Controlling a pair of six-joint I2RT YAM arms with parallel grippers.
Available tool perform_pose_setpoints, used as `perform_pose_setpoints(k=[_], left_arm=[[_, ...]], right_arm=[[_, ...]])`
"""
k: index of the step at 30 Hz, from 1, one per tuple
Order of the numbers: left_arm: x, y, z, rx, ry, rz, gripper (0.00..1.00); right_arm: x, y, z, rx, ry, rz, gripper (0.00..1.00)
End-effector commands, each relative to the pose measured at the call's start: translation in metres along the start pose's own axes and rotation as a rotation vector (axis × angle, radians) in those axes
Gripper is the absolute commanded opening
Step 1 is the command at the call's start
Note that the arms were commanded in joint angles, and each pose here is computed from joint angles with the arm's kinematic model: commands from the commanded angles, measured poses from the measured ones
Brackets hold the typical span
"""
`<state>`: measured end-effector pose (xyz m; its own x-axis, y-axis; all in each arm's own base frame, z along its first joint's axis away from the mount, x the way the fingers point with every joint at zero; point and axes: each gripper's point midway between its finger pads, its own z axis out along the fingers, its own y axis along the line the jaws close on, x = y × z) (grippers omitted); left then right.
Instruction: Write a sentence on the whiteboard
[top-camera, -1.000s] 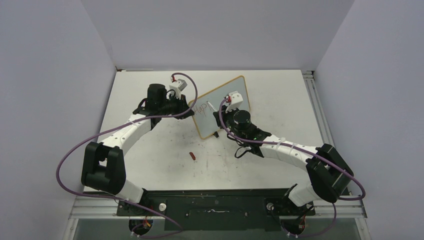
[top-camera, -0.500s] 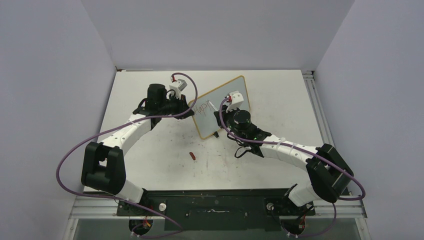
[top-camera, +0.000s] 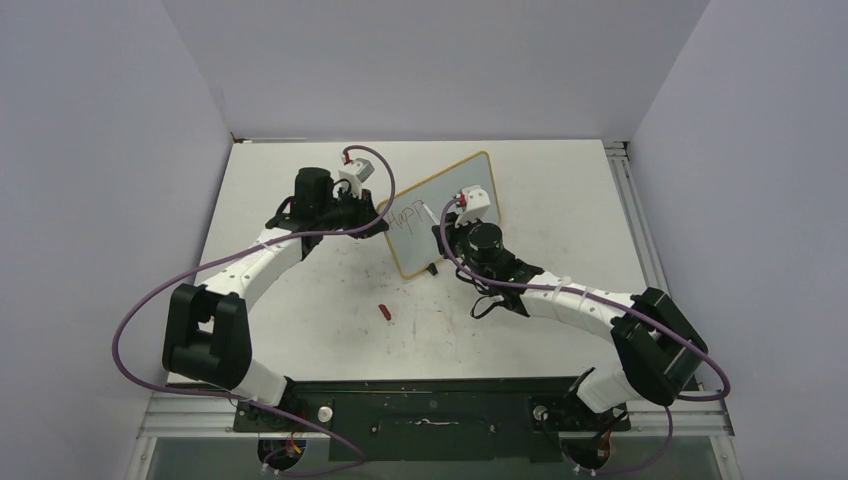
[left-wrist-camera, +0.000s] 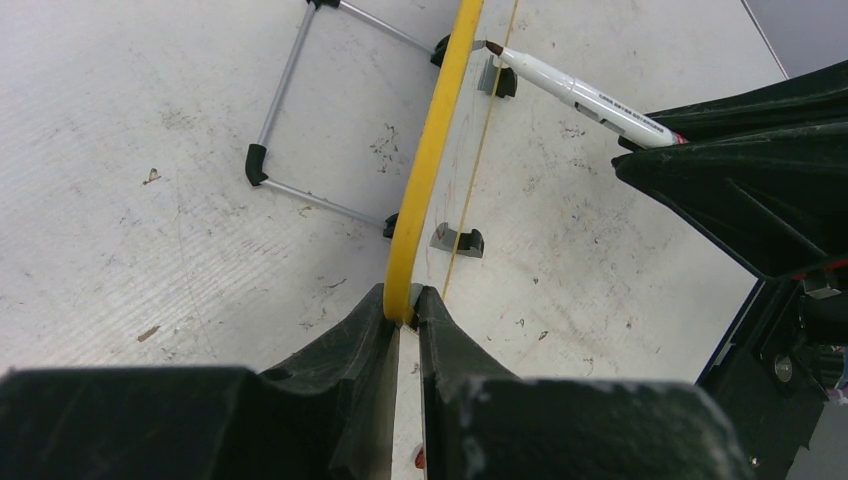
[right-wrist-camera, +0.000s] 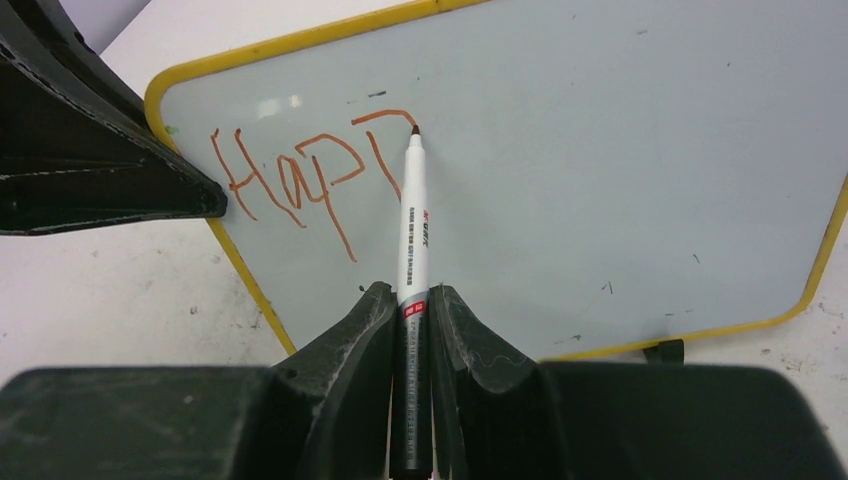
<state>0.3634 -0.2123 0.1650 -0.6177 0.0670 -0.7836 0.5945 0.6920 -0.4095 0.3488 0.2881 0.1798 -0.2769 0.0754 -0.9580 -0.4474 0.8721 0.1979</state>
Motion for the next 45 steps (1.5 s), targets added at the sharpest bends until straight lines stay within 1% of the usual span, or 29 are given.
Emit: perform_pose_setpoints(k=[1, 22, 35, 45], left_arm=[[-0.009, -0.014, -0.005, 0.026, -0.006, 0.039, 0.00], [-0.009, -0.015, -0.005, 0.027, -0.007, 0.041, 0.00], [-0.009, -0.015, -0.005, 0.027, -0.007, 0.041, 0.00], [-0.009, -0.014, -0.006, 0.024, -0.008, 0.044, 0.00]], right_arm=[[-0.002, -0.008, -0.005, 0.026, -0.016, 0.021, 0.05], [0.001, 0.023, -0.006, -0.100, -0.012, -0.012, 0.05], [0.001, 0.023, -0.006, -0.086, -0.011, -0.016, 0.05], [-0.007, 0.022, -0.008, -0.074, -0.021, -0.017, 0.05]])
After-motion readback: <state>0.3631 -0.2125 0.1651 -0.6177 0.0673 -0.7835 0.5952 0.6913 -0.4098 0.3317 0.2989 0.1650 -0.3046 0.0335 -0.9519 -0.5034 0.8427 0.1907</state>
